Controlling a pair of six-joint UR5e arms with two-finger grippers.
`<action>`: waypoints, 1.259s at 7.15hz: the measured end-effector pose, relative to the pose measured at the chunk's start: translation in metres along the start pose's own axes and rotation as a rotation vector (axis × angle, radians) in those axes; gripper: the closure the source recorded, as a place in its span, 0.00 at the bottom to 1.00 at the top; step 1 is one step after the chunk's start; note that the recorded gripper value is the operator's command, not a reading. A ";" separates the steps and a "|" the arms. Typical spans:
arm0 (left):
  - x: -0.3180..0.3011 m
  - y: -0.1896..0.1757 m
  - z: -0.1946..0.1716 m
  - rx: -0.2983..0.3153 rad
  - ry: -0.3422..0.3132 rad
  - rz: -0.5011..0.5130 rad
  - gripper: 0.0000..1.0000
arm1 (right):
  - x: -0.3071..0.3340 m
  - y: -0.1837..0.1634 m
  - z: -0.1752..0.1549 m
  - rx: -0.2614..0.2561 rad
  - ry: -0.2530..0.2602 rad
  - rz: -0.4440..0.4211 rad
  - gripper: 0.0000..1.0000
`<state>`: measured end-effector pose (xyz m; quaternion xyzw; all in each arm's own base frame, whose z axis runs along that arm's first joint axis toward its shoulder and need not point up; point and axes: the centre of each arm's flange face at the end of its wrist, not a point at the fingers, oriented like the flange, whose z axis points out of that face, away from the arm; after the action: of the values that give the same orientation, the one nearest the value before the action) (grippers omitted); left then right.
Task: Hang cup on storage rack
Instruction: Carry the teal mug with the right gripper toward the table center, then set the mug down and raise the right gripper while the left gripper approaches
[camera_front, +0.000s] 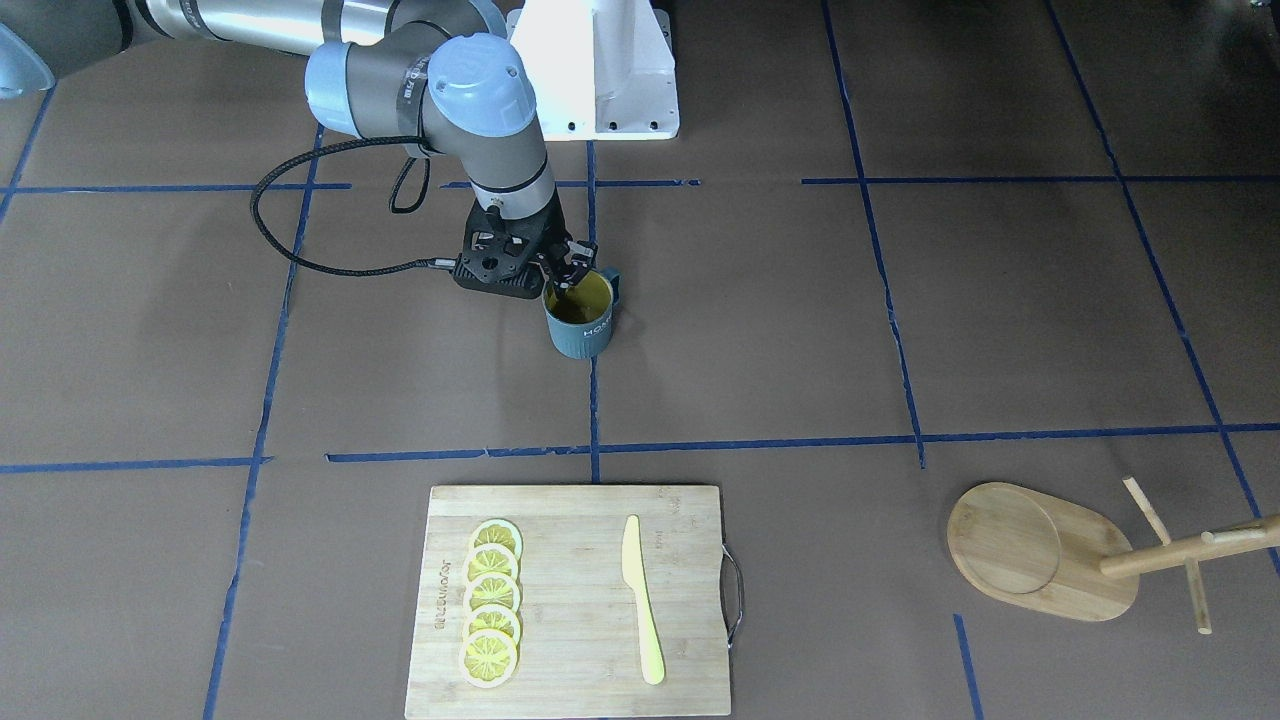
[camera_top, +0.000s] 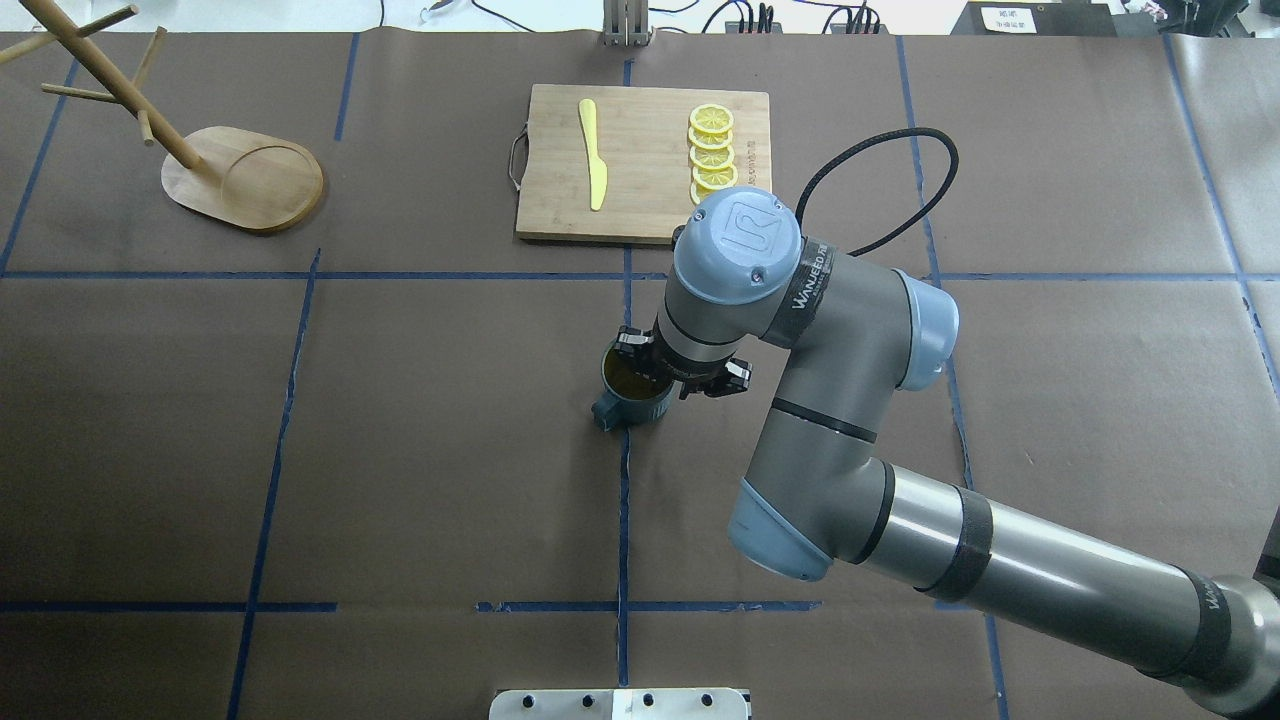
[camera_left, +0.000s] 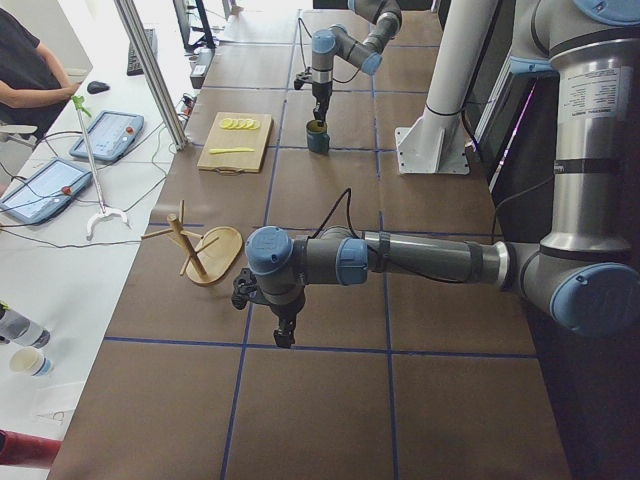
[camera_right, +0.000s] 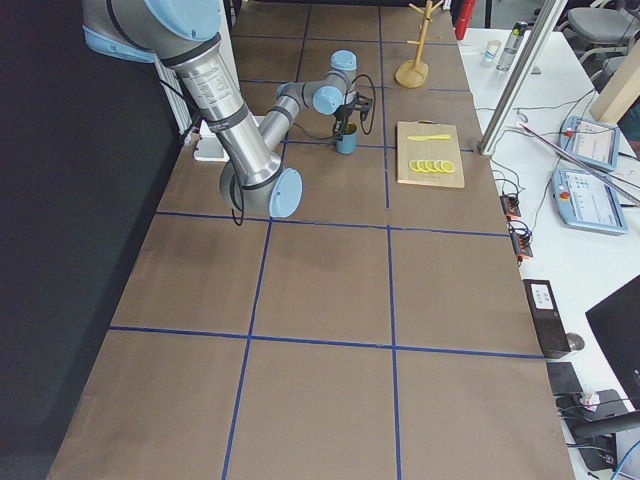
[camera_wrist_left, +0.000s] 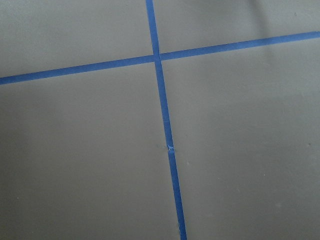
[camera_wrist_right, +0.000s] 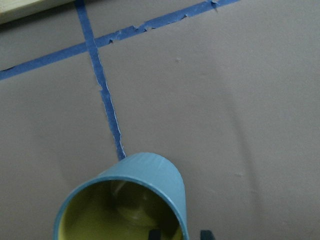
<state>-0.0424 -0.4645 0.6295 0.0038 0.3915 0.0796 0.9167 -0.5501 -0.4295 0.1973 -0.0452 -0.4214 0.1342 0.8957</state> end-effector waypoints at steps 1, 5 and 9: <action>0.002 -0.001 -0.001 0.003 0.001 0.005 0.00 | -0.002 -0.002 -0.008 0.002 -0.013 -0.001 0.00; 0.053 0.008 -0.021 0.074 0.037 0.141 0.00 | 0.074 -0.072 -0.119 -0.033 -0.141 0.084 0.00; 0.239 -0.033 -0.001 0.148 0.156 0.354 0.00 | 0.225 -0.131 -0.160 0.007 -0.106 -0.007 0.00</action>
<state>0.1239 -0.4614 0.4554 0.1338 0.4593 0.2105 0.8525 -0.2641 -0.4873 0.2872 -0.0337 -0.4679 0.1349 0.8728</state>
